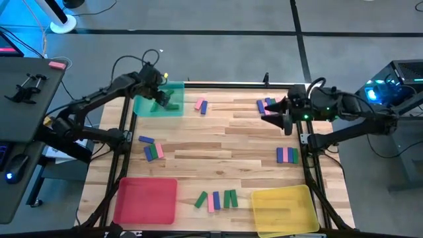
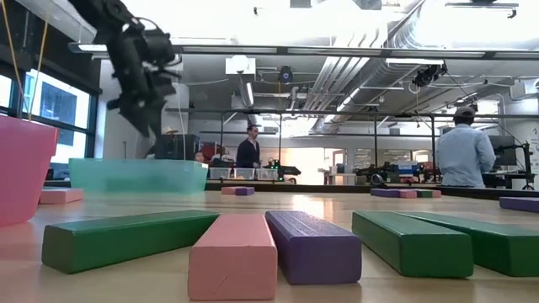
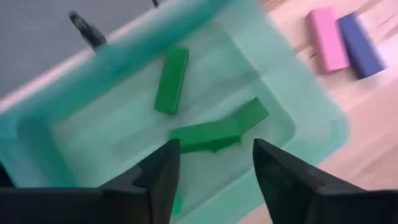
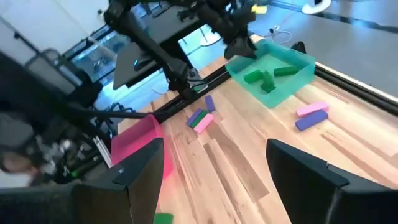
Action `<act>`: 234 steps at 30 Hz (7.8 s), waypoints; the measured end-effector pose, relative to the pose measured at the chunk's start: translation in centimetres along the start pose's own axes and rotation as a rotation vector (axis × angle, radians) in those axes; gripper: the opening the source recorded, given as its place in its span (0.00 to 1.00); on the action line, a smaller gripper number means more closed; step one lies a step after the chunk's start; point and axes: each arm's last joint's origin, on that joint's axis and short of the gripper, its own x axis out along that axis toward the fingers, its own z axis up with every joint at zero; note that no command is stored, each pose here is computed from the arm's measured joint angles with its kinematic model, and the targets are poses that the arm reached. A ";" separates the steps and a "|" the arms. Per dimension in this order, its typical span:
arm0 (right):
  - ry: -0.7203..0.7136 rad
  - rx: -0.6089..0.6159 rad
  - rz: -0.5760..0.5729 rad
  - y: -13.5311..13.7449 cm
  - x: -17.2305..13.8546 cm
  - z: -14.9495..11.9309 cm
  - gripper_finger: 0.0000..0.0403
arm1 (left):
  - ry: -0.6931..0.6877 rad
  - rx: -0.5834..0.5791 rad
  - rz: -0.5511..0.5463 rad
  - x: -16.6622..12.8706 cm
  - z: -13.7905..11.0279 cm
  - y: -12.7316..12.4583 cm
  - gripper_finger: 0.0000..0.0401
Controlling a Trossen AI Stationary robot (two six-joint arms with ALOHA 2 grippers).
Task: Sort blocks
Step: Put the green block into the blue bin
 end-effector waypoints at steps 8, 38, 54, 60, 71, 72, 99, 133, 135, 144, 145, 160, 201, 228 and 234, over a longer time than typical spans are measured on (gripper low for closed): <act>0.011 -0.136 0.020 0.2 0.0 -0.1 0.64 | -0.055 -0.128 -0.200 -4.7 2.6 -1.2 0.53; 0.399 0.019 0.306 2.1 12.7 -6.0 0.64 | -0.143 0.487 -0.675 -13.0 -5.5 -14.2 0.53; 0.610 0.674 0.155 9.8 17.1 -15.8 0.64 | -0.149 0.974 -0.824 -13.7 -7.5 -14.6 0.53; 0.686 0.724 0.056 13.0 18.2 -19.6 0.64 | -0.130 0.915 -0.820 -13.7 -7.4 -14.7 0.53; 0.817 0.554 -0.601 16.0 21.3 -19.8 0.64 | -0.158 0.819 -0.832 -14.0 -7.0 -15.0 0.53; 0.801 0.569 -0.651 16.1 21.8 -20.2 0.64 | -0.159 0.819 -0.832 -14.0 -7.0 -15.0 0.53; 0.652 0.807 -0.908 16.5 27.5 -25.4 0.30 | -0.182 0.853 -0.835 -14.0 -6.9 -15.0 0.53; 0.683 0.875 -1.020 15.5 28.1 -28.5 0.51 | -0.241 0.857 -0.856 -14.2 -6.6 -15.3 0.53; 0.689 0.878 -1.020 15.4 28.2 -28.8 0.51 | -0.242 0.856 -0.856 -14.2 -6.6 -15.3 0.53; 0.702 0.884 -1.026 14.9 28.9 -30.2 0.50 | -0.246 0.859 -0.856 -14.2 -6.5 -15.4 0.53; 0.710 0.873 -1.023 14.8 29.0 -30.3 0.50 | -0.247 0.863 -0.856 -14.2 -6.5 -15.4 0.53; 0.662 0.673 -0.969 15.9 27.2 -28.1 0.09 | -0.272 0.892 -0.870 -15.7 -6.2 -14.5 0.53; 0.535 -0.103 0.234 18.4 23.3 -3.9 0.09 | -1.001 1.946 -0.593 -21.2 -12.6 -25.8 0.52; 0.468 0.107 0.290 18.5 20.9 -0.8 0.57 | -0.958 1.872 -0.648 -21.6 -12.4 -24.9 0.07; 0.465 0.103 0.240 17.7 17.5 0.8 0.60 | -0.675 1.764 -0.502 -20.7 -11.8 -21.3 0.07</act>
